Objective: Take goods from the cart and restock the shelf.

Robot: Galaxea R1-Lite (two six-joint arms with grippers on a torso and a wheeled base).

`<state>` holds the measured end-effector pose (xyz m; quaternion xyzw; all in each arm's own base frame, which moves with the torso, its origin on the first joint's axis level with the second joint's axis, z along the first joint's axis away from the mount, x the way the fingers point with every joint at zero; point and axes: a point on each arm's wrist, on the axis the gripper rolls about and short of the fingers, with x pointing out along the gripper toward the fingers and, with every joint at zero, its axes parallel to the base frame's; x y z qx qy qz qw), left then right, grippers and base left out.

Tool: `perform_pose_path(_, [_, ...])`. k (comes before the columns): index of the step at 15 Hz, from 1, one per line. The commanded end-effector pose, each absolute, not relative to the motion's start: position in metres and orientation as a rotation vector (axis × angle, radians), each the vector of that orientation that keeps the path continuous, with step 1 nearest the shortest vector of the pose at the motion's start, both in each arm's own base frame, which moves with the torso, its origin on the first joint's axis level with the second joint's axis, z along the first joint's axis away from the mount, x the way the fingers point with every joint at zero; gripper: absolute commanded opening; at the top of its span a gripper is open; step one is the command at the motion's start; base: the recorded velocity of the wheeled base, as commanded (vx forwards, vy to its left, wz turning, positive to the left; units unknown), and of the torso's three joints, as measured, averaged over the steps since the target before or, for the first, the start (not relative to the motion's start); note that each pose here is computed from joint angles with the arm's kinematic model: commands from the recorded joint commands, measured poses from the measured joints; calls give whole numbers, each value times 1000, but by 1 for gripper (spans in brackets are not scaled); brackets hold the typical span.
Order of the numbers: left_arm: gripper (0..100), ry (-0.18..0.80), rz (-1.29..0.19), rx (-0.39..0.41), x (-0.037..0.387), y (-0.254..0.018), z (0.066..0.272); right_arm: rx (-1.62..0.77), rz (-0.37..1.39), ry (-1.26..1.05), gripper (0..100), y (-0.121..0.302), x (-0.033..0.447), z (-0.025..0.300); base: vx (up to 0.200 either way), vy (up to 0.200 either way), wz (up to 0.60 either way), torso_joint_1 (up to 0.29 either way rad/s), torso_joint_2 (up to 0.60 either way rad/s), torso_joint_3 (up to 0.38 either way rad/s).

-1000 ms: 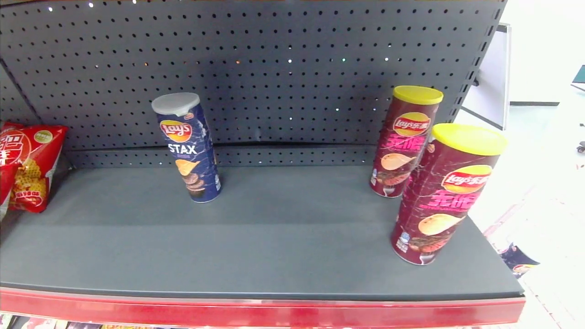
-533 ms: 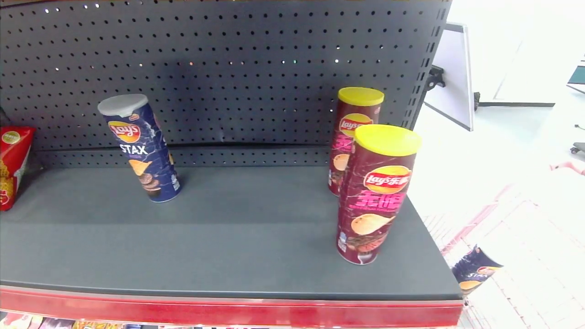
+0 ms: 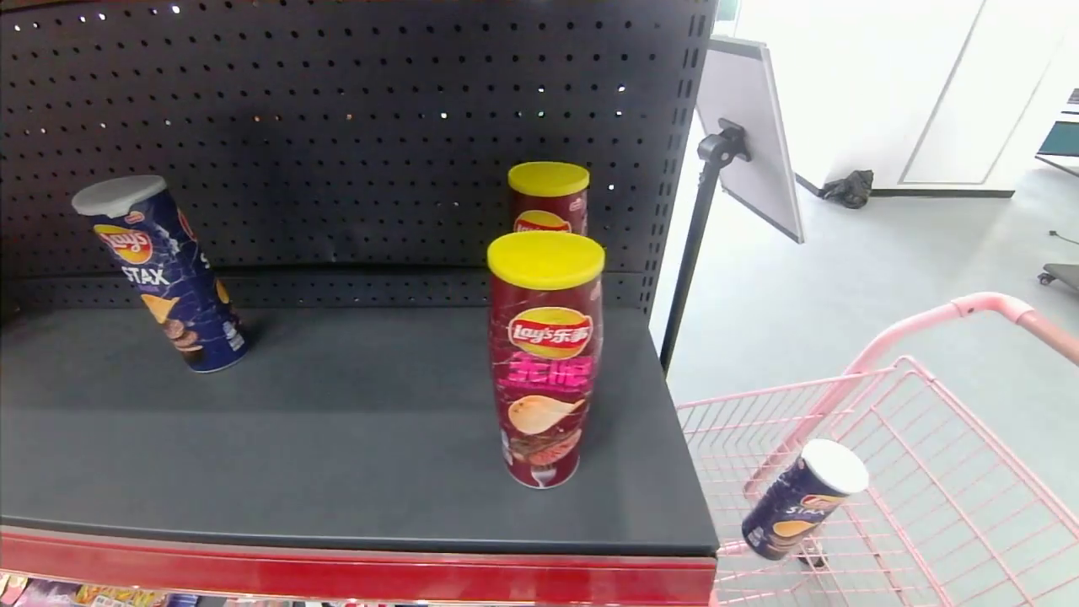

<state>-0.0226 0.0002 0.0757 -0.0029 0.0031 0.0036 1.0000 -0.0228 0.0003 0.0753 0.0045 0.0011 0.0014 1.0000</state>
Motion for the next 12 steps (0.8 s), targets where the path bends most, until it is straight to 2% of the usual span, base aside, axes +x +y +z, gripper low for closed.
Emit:
perform_pose_path(1, [100,8,8,-6,-22,0,76,9,3,3,100,0,-23,75,0,-200,0,2,2,2])
perform_pose_path(10, [100,8,8,-8,-22,0,76,9,3,3,100,0,-23,75,0,-200,0,3,2,1])
perform_pose_path(12, [100,8,8,-9,-22,0,76,9,3,3,100,0,-23,75,0,0,0,0,0,0])
